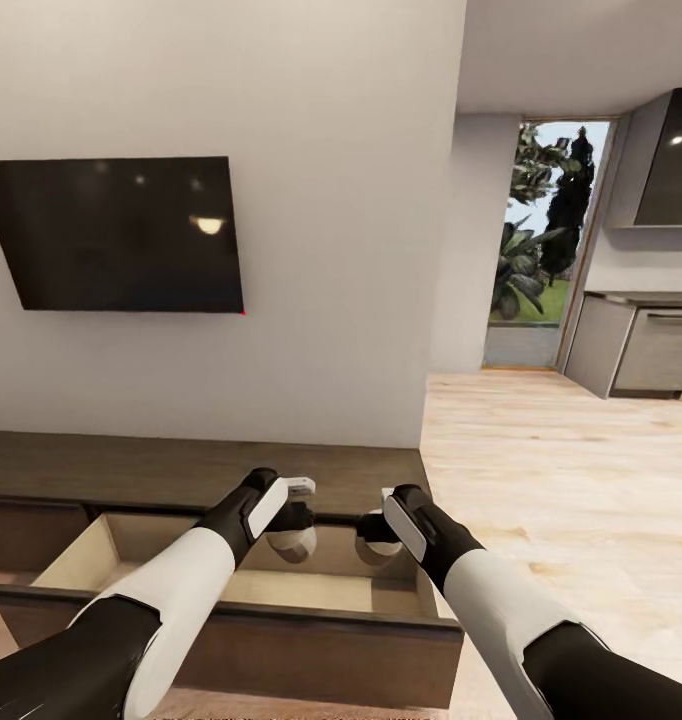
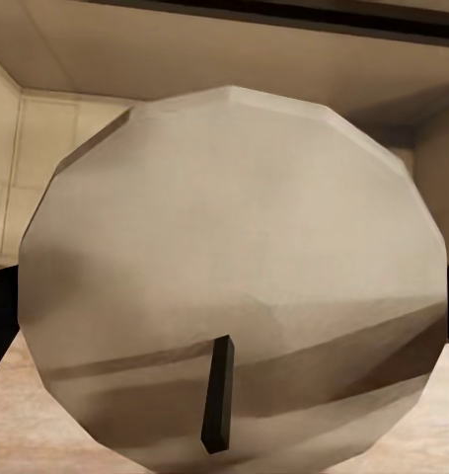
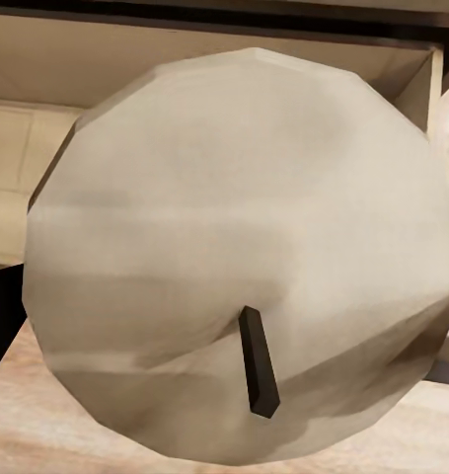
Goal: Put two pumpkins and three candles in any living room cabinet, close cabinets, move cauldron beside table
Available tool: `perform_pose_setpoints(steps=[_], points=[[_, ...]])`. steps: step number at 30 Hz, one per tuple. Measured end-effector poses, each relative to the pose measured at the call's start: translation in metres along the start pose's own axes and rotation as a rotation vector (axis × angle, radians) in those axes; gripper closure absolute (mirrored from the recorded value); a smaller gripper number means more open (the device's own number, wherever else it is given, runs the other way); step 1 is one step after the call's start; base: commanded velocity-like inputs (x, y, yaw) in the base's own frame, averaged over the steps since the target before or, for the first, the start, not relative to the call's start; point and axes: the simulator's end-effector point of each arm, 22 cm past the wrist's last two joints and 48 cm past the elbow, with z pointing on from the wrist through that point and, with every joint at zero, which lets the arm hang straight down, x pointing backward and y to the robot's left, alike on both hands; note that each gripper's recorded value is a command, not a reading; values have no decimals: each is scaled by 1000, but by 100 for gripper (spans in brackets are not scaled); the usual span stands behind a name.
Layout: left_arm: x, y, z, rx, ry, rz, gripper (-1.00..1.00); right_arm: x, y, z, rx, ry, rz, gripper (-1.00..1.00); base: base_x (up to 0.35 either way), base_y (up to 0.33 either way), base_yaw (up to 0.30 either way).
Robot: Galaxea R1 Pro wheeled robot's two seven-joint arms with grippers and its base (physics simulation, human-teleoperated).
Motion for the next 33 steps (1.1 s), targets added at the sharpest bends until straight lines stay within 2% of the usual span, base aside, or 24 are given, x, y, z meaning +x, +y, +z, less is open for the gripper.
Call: perform_pose_setpoints(steps=[9, 15, 21, 33], points=[[12, 2, 14, 0, 0, 0, 100, 13, -1, 14, 0, 0, 0, 100, 0, 0, 0], [12, 1, 14, 0, -1, 0, 100, 13, -1, 14, 0, -1, 0, 100, 0, 0, 0], [12, -9, 14, 50, -2, -1, 100, 13, -1, 13, 0, -2, 0, 100, 163, 0, 0], [12, -10, 14, 55, -1, 0, 100, 13, -1, 14, 0, -1, 0, 100, 30, 0, 0]])
